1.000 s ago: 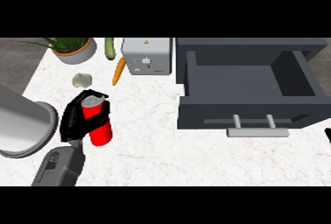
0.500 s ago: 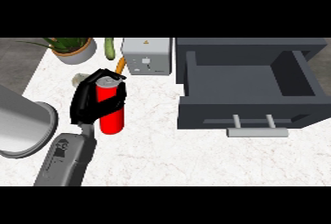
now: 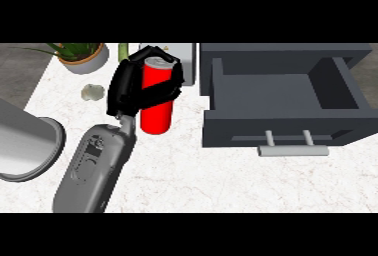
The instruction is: Pick up the can, place it into the drawer and close the drawer
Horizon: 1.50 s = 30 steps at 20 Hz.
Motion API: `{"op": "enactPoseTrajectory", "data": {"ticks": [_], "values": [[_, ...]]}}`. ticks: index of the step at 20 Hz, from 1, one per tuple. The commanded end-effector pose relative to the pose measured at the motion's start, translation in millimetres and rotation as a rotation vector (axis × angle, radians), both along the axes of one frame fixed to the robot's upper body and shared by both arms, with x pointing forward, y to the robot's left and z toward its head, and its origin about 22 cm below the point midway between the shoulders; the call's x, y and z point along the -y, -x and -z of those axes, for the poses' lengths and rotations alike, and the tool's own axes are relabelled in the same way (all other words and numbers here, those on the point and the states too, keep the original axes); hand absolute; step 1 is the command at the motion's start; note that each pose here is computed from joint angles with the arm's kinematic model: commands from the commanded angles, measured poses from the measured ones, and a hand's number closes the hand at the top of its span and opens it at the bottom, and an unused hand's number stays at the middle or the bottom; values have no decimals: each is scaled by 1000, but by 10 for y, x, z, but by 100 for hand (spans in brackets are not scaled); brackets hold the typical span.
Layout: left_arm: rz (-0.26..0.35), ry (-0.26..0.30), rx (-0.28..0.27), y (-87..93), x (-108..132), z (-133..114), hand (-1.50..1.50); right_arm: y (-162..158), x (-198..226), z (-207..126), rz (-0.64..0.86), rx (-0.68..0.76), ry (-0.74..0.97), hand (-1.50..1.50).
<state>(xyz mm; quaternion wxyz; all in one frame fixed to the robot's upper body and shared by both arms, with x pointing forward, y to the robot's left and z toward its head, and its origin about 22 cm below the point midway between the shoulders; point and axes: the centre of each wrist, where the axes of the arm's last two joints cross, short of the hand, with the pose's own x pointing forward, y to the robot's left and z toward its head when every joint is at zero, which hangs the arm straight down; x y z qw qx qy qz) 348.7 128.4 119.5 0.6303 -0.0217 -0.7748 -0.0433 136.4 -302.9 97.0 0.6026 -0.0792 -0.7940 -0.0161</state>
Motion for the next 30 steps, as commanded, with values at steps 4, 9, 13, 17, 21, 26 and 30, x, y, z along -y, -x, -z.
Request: {"op": "enactPoseTrajectory", "data": {"ticks": [4,9,13,17,21,26,30], "values": [[30,-40,52,-277,519,-604,150,54,74,-100,5,-14,9,-150],[25,-27,59,-381,818,-963,150,-60,15,-42,-16,-14,2,-150],[36,-53,31,-472,917,-1000,150,31,88,21,-1,-6,11,-150],[19,-53,27,-438,1229,-1248,150,-74,122,11,-2,-9,-15,-150],[9,-95,26,-516,1299,-1067,150,-12,45,-60,-3,-11,3,-150],[8,-128,18,-654,1401,-1192,150,-173,-29,-142,-35,-5,14,-150],[-1,-150,13,-713,1448,-1255,150,-10,18,-40,-25,-4,14,-150]]}}
